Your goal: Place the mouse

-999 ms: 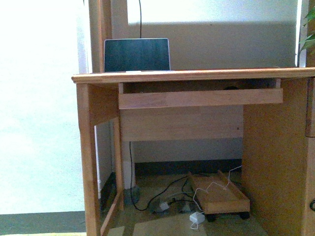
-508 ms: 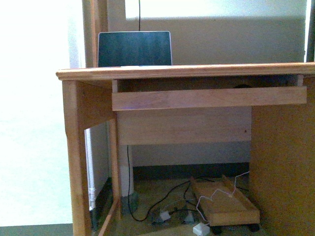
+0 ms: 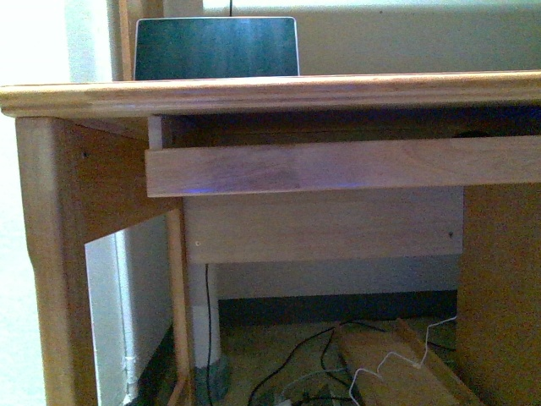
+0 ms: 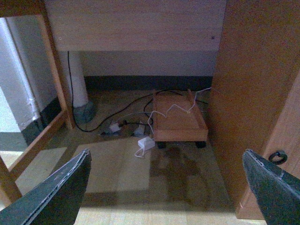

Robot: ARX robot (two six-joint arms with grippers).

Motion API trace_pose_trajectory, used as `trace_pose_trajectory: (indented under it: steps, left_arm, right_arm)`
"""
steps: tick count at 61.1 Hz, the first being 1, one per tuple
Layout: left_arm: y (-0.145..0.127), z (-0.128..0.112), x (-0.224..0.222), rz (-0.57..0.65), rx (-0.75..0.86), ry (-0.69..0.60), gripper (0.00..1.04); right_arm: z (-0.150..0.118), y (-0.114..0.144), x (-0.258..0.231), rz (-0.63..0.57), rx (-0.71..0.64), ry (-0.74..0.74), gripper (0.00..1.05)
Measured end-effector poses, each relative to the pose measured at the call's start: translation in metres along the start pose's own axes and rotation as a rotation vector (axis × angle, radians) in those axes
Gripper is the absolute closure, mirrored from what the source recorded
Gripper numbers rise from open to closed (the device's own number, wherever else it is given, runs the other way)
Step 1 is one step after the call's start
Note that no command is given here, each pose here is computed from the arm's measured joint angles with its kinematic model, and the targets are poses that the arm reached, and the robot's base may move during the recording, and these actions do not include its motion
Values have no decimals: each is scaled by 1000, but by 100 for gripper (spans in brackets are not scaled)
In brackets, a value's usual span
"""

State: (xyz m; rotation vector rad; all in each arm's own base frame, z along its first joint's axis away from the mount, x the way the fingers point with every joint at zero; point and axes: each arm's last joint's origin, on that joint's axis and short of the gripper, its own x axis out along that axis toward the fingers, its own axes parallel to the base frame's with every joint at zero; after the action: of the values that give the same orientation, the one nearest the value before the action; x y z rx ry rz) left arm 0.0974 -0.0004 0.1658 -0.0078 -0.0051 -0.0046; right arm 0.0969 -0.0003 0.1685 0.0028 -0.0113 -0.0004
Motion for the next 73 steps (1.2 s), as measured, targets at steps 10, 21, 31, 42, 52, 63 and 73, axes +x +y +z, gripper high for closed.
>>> trace_pose_trajectory:
  steps: [10,21,31,42,52,63,73]
  left_arm:
    - [0,0,0,0,0,0,8]
    - [0,0,0,0,0,0,8]
    - [0,0,0,0,0,0,8]
    - [0,0,0,0,0,0,8]
    - [0,0,0,0,0,0,8]
    - [0,0,0,-57,-21,57,8]
    - [-3,-2,27,-228,43,269,8]
  right_arm:
    - [0,0,0,0,0,0,7]
    - [0,0,0,0,0,0,7]
    - [0,0,0,0,0,0,7]
    - [0,0,0,0,1,0,7]
    - [0,0,0,0,0,0,7]
    - [0,0,0,-1,0,0,7]
    - [0,0,0,0,0,0,7]
